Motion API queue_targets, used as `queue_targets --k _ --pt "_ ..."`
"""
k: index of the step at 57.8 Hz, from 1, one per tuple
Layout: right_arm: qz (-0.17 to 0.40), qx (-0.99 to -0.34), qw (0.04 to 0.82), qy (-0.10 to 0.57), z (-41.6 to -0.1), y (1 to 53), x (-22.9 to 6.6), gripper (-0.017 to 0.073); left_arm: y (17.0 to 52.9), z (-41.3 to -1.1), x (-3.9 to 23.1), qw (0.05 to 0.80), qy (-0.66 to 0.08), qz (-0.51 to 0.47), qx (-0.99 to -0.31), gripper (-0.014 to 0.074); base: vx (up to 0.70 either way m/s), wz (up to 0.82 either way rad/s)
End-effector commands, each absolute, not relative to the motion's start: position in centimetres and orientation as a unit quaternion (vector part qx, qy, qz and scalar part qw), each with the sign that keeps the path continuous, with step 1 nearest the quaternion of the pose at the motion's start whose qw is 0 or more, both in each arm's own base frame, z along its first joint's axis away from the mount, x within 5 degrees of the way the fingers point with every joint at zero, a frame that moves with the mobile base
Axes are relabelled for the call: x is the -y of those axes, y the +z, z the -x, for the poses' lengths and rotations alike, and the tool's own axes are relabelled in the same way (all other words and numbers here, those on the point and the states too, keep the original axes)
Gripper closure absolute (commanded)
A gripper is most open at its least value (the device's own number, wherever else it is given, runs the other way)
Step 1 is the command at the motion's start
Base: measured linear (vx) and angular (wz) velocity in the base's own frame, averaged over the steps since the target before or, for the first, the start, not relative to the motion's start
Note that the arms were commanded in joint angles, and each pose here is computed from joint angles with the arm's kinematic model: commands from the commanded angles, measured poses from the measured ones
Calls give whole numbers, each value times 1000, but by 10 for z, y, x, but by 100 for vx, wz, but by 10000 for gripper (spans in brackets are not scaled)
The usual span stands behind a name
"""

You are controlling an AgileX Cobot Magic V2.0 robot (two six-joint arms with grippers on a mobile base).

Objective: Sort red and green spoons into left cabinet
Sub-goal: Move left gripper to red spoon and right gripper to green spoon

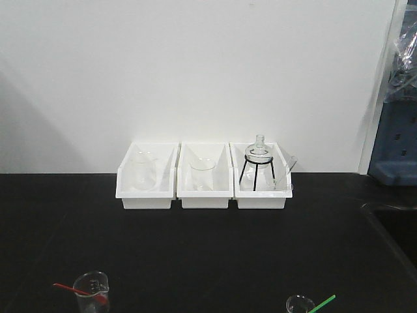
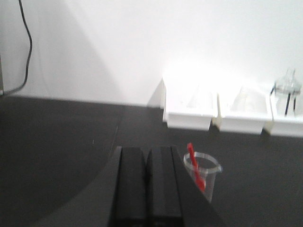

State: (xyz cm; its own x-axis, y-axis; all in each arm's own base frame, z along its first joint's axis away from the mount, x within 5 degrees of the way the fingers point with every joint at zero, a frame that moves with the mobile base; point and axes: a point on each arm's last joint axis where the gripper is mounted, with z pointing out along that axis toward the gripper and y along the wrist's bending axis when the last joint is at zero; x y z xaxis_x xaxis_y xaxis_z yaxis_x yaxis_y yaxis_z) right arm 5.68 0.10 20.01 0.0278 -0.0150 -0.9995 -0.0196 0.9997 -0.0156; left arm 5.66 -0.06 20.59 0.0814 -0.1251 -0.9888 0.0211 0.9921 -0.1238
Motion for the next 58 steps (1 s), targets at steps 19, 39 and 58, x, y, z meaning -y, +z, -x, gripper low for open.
queue_targets --k 19,39,58 --pt "0 -597 802 20 -40 283 -1 568 296 -30 0 863 -100 51 -493 600 0 0" --pt "37 -717 692 -75 -60 307 6 560 321 -55 -1 752 -32 33 -658 600 0 0" --pt "41 -745 661 -72 -79 302 5 503 314 -70 -1 716 -32 38 -696 563 0 0"
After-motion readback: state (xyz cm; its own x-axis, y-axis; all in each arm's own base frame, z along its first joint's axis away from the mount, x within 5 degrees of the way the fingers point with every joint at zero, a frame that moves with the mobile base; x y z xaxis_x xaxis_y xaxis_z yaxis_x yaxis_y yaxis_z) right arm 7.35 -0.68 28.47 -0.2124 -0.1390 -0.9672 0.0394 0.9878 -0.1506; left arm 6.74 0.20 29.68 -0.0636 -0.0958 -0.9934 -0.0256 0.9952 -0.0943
